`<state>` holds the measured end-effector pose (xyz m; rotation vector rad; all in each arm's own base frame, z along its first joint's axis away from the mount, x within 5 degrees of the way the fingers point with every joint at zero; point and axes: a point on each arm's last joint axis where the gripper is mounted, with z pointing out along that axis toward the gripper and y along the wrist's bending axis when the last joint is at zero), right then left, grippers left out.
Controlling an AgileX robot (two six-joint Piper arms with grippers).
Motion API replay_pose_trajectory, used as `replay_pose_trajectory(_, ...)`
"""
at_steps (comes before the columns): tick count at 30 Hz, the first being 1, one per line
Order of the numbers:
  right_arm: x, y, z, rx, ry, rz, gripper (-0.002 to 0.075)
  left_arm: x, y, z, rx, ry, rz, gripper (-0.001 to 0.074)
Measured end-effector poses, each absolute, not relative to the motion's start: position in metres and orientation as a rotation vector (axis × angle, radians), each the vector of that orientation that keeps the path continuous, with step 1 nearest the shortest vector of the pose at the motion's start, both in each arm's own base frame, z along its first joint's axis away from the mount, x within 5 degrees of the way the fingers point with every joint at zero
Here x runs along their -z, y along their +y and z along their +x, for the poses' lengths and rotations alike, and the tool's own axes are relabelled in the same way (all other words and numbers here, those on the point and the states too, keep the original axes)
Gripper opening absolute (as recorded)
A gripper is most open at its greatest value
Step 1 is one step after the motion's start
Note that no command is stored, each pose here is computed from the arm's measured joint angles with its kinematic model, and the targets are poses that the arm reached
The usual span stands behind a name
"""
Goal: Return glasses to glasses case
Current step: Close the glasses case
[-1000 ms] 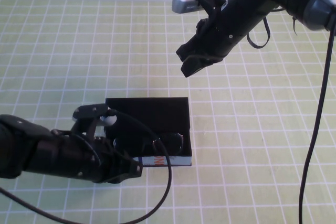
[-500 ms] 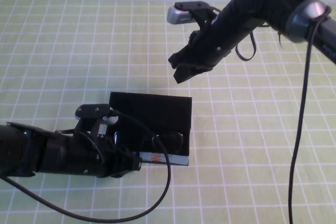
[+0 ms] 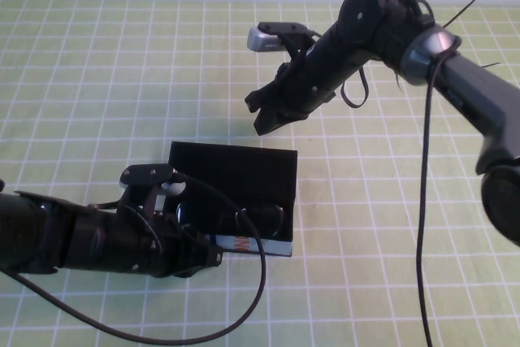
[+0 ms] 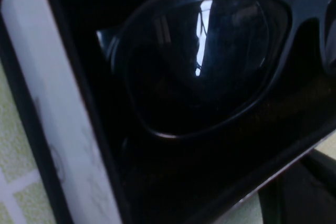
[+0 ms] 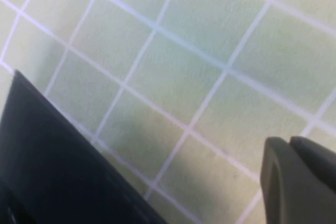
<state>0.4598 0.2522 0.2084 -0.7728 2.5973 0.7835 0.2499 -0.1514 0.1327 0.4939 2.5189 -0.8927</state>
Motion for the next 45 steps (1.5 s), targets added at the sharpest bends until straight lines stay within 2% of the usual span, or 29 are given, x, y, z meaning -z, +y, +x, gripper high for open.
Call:
replay_pose_trajectory(6, -0.191, 0.258, 0.464, -0.816, 2.682, -0.776, -0.0011, -0.133, -0.151, 0.250, 0.893, 2.518, 0.494, -0.0002)
replay_pose_trajectory(13, -0.191, 0.262, 0.461, -0.822, 2.696, -0.766, -0.0011, -0.133, -0.151, 0.250, 0.893, 2.518, 0.494, -0.0002)
replay_pose_trajectory(25, -0.215, 0.289, 0.440, -0.845, 2.644, -0.844, -0.0011, -0.133, -0.151, 0.251, 0.886, 2.519, 0.487, -0.0002)
replay_pose_trajectory(34, -0.215, 0.282, 0.430, -0.821, 2.685, -0.830, -0.0011, -0.133, -0.151, 0.251, 0.886, 2.519, 0.487, -0.0002)
replay_pose_trajectory(45, -0.248, 0.281, 0.410, -0.814, 2.628, -0.878, -0.0011, -0.133, -0.151, 0.251, 0.881, 2.511, 0.487, -0.0002)
